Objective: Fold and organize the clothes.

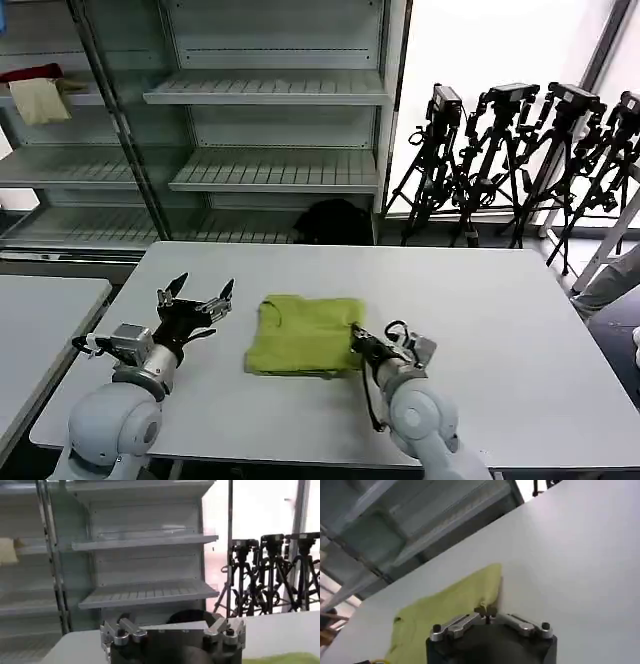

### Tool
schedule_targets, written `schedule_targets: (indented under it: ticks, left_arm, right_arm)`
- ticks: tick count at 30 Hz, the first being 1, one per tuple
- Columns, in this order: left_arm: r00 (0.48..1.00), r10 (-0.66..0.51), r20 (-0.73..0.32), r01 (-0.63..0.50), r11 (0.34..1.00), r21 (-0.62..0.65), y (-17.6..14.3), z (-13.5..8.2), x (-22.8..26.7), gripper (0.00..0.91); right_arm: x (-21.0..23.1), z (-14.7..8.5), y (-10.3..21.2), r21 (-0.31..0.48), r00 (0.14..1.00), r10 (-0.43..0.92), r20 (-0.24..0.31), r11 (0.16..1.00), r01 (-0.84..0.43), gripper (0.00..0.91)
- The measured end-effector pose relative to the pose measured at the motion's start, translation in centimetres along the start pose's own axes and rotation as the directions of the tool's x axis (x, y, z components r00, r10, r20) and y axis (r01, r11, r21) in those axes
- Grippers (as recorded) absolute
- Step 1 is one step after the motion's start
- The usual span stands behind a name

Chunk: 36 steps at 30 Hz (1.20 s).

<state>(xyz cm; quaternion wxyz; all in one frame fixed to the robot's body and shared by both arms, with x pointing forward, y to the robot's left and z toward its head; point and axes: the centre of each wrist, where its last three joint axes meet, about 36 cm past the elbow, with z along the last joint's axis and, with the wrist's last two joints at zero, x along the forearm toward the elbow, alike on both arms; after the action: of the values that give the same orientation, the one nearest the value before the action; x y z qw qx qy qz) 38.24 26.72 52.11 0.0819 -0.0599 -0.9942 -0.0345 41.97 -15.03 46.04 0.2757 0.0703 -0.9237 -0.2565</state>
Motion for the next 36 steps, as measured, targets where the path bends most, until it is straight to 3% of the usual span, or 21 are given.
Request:
schedule_targets:
  ticks: [9, 11, 12, 13, 27, 36]
  left_arm:
    - [1.000, -0.002, -0.005, 0.002, 1.000, 0.004, 0.0, 0.2, -0.1, 0.907]
    - [1.000, -0.002, -0.006, 0.002, 1.000, 0.004, 0.0, 0.2, 0.0, 0.907]
    - [1.000, -0.003, -0.007, 0.003, 1.000, 0.005, 0.0, 0.2, 0.0, 0.907]
    - [1.000, -0.003, -0.008, 0.003, 1.000, 0.005, 0.0, 0.3, 0.0, 0.907]
    - [1.000, 0.012, -0.007, -0.012, 1.000, 0.014, -0.2, 0.3, 0.4, 0.907]
    - [1.000, 0.014, 0.002, -0.014, 0.998, 0.055, 0.0, 0.7, 0.5, 0.907]
  right_arm:
    - [1.1, -0.8, -2.8, 0.047, 1.000, 0.022, 0.020, 0.999, -0.023, 0.000]
    - [1.1, -0.9, -3.0, 0.055, 1.000, 0.020, 0.023, 0.998, -0.021, 0.071]
    - [1.2, -1.0, -3.1, 0.059, 1.000, 0.018, 0.025, 0.998, -0.019, 0.252]
    - [1.2, -1.0, -3.2, 0.063, 1.000, 0.016, 0.027, 0.998, -0.018, 0.907]
    - [2.7, -1.2, -4.3, 0.153, 0.996, 0.024, 0.085, 0.988, -0.037, 0.907]
    - [6.4, -2.8, -6.6, 0.332, 0.971, 0.053, 0.235, 0.934, -0.131, 0.907]
